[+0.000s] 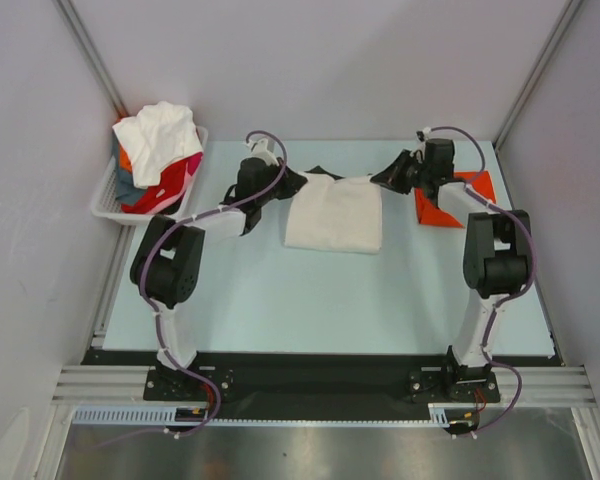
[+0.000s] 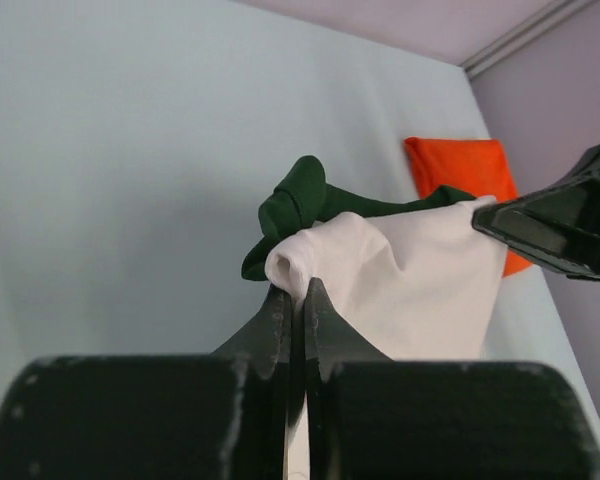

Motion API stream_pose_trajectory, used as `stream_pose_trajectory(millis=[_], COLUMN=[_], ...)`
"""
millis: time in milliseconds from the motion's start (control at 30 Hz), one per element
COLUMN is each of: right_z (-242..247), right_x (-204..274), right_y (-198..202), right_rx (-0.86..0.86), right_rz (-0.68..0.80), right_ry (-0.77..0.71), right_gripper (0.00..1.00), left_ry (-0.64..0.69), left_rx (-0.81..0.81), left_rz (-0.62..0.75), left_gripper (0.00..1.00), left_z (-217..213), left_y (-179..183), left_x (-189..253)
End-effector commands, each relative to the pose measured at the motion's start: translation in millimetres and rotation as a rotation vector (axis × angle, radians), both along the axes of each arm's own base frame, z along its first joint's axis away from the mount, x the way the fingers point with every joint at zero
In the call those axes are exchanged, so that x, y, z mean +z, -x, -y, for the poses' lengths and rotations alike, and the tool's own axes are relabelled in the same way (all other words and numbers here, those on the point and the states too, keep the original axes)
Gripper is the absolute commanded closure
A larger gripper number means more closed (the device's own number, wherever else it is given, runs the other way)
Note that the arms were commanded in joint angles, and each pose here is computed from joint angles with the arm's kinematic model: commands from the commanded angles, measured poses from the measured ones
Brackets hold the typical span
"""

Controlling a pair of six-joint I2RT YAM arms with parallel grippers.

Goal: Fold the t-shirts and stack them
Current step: Neatly place the folded tshirt to the corner

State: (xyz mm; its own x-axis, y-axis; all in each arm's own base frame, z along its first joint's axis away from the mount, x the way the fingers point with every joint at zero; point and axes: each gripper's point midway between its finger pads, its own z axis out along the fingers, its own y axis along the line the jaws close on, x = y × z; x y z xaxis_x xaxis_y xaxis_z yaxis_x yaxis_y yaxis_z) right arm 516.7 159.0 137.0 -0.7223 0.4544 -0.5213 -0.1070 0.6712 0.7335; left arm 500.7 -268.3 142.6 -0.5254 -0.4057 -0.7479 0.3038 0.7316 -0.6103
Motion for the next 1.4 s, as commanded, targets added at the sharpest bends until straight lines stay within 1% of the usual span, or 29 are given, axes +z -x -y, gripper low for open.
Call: stream_pose_trajectory(millis=[0,33,100,133,167,300,333,367,400,433,467,500,533,567,600,633,667,700,733,767,800,833,900,967,1000,1033,1133,1367], right_z=[24,30,46,67,75,127,149,162,172,181,201,210,219,227,242,250,258,272,279,285,295,300,311,324,329,337,350,370], right_x=[54,72,82,97,97,120,123,134,139,140,148,152,151,154,159,158,158,157,156,154,153,149,141,134,132,128,120,95], right_y=[5,8,14,14,21,32,36,40,44,48,52,54,58,60,63,64,66,68,68,68,68,67,64,59,57,52,45,17], right_rx=[-0.043,-0.065,-0.108,-0.159,-0.179,-0.309,-0.362,-0.393,-0.418,-0.438,-0.485,-0.506,-0.527,-0.544,-0.583,-0.602,-0.62,-0.648,-0.66,-0.671,-0.69,-0.699,-0.724,-0.743,-0.745,-0.748,-0.759,-0.764], right_rz=[0.118,0.15,0.14,0.172,0.138,0.145,0.137,0.153,0.157,0.149,0.164,0.168,0.155,0.162,0.171,0.167,0.163,0.159,0.158,0.154,0.15,0.143,0.127,0.115,0.116,0.113,0.092,0.052], right_ry=[-0.012,-0.007,0.002,0.009,0.012,0.038,0.047,0.051,0.053,0.056,0.063,0.071,0.076,0.089,0.102,0.11,0.11,0.113,0.111,0.109,0.112,0.116,0.131,0.132,0.133,0.135,0.139,0.144], right_gripper=[1.0,1.0,1.0,1.0,1.0,1.0,1.0,1.0,1.0,1.0,1.0,1.0,1.0,1.0,1.0,1.0,1.0,1.0,1.0,1.0,1.0,1.0,1.0,1.0,1.0,1.0,1.0,1.0], left_ry=[0.053,0.055,0.079,0.1,0.114,0.147,0.163,0.173,0.205,0.217,0.22,0.233,0.273,0.276,0.292,0.336,0.36,0.36,0.41,0.427,0.424,0.462,0.477,0.499,0.528,0.548,0.591,0.559], left_rx=[-0.039,-0.047,-0.064,-0.075,-0.099,-0.148,-0.175,-0.189,-0.197,-0.22,-0.235,-0.248,-0.269,-0.279,-0.293,-0.315,-0.326,-0.333,-0.347,-0.354,-0.359,-0.371,-0.372,-0.362,-0.364,-0.363,-0.338,-0.267], left_rz=[0.223,0.242,0.267,0.286,0.293,0.31,0.311,0.311,0.329,0.325,0.309,0.306,0.317,0.303,0.308,0.326,0.336,0.307,0.311,0.301,0.245,0.272,0.262,0.285,0.292,0.298,0.307,0.36], left_gripper=[1.0,0.99,0.99,1.0,1.0,0.99,1.0,1.0,1.0,1.0,1.0,1.0,1.0,1.0,1.0,1.0,1.0,1.0,1.0,1.0,1.0,1.0,1.0,0.99,1.0,1.0,1.0,1.0], left_z=[20,23,37,44,59,103,122,131,141,155,166,175,188,199,207,220,228,240,253,261,275,285,298,311,314,319,323,317], left_y=[16,20,30,35,43,57,60,62,61,66,64,65,69,67,67,73,72,67,68,66,60,58,54,47,46,42,37,27], left_x=[87,95,109,119,124,136,139,141,155,156,147,148,162,152,154,171,172,151,163,159,126,143,132,125,126,117,120,125])
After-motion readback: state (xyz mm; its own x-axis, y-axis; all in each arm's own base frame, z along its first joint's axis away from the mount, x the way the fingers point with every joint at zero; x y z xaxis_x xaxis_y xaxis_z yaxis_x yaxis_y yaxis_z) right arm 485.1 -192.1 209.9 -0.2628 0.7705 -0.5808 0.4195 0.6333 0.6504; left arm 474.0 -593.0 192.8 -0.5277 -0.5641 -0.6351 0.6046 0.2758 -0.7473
